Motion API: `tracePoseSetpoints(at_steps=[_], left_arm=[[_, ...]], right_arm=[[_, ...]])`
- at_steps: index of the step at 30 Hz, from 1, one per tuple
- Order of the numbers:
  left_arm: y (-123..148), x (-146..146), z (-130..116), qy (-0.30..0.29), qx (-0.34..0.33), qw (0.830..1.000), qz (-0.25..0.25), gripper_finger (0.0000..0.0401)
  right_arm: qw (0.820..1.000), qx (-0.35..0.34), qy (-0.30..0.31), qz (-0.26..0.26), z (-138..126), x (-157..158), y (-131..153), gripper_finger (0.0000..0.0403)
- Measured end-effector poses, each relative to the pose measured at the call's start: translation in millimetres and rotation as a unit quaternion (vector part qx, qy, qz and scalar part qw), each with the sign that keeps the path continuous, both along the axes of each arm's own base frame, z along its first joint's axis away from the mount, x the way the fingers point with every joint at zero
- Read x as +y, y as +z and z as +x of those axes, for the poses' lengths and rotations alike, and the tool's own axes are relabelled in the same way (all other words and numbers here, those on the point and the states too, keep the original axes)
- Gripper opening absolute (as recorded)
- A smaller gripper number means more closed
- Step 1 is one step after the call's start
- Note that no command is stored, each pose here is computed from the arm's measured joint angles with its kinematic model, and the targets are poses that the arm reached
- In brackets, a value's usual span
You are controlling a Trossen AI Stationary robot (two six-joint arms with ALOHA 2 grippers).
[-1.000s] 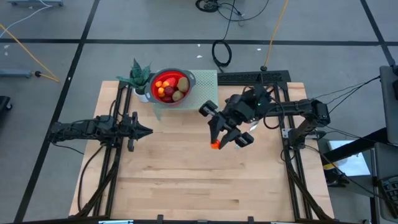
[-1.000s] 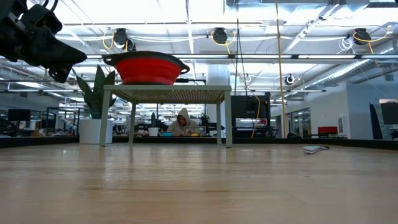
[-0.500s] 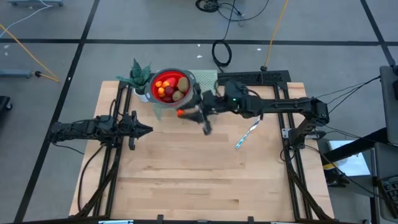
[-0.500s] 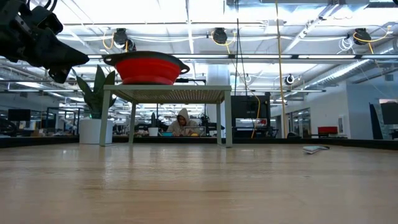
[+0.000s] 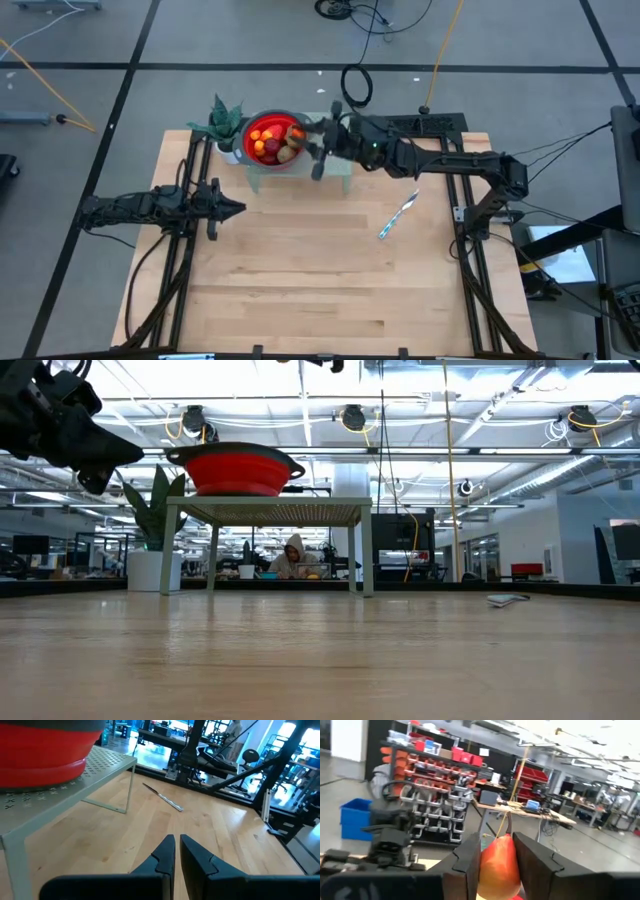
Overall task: Pick & Place Fruit
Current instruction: Put the pear into the red strainer bowl on the shelf
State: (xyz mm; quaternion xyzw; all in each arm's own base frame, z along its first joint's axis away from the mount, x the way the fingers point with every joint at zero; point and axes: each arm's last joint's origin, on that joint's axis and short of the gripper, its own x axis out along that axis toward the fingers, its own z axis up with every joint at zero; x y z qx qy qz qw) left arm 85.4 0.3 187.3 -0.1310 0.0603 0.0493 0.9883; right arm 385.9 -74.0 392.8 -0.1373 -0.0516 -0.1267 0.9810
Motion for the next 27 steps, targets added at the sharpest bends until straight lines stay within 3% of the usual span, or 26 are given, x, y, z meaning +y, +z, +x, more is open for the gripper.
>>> tracePoseSetpoints(at_steps=[10, 27], left_arm=[[0.0, 1.3, -0.1, 0.026, -0.002, 0.999, -0.018, 0.0026], [-0.3, 2.2, -0.3, 0.041, -0.001, 0.999, -0.017, 0.0026]], right_arm=[[0.998, -0.018, -0.030, 0.046, 6.1, -33.2, -13.0, 0.0105], [0.990, 0.072, -0.021, 0.117, 38.7, -54.4, -80.8, 0.0105]])
